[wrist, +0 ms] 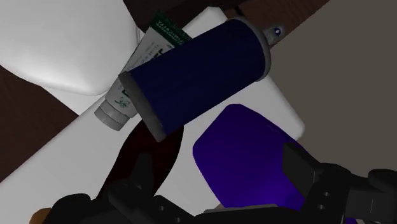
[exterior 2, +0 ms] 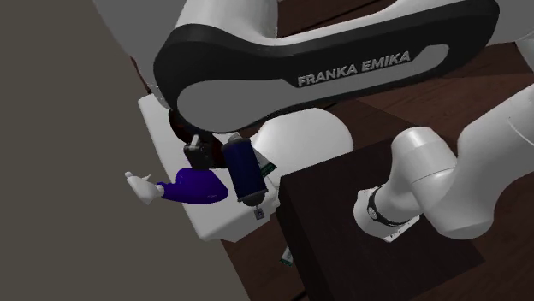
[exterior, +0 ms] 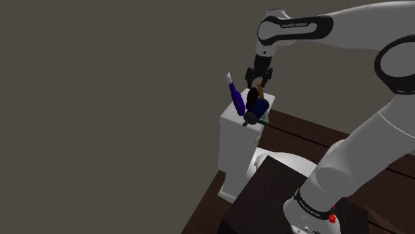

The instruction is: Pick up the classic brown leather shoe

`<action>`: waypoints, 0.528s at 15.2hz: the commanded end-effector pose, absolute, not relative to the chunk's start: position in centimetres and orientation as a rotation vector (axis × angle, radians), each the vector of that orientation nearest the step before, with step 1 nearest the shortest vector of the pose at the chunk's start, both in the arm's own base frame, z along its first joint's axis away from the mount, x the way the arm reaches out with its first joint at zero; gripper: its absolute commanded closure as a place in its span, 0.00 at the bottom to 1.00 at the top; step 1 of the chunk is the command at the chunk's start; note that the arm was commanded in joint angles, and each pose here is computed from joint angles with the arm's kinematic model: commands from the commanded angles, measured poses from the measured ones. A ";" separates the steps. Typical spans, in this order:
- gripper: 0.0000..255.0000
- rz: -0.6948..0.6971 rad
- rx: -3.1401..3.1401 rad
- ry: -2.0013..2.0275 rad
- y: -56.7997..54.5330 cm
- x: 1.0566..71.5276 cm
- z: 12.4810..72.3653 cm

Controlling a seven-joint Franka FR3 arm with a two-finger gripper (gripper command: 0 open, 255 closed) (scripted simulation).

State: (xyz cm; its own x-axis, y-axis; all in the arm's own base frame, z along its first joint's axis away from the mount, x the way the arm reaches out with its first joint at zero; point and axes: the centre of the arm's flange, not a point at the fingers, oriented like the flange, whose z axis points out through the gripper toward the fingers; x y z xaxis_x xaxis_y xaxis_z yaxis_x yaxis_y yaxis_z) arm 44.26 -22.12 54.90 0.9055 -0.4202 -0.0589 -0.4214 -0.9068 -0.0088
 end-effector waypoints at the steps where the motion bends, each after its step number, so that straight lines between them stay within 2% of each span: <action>1: 0.00 0.099 -3.019 0.730 -24.9 45.3 54.0; 8: 0.00 0.141 -2.916 0.919 -34.1 47.7 50.7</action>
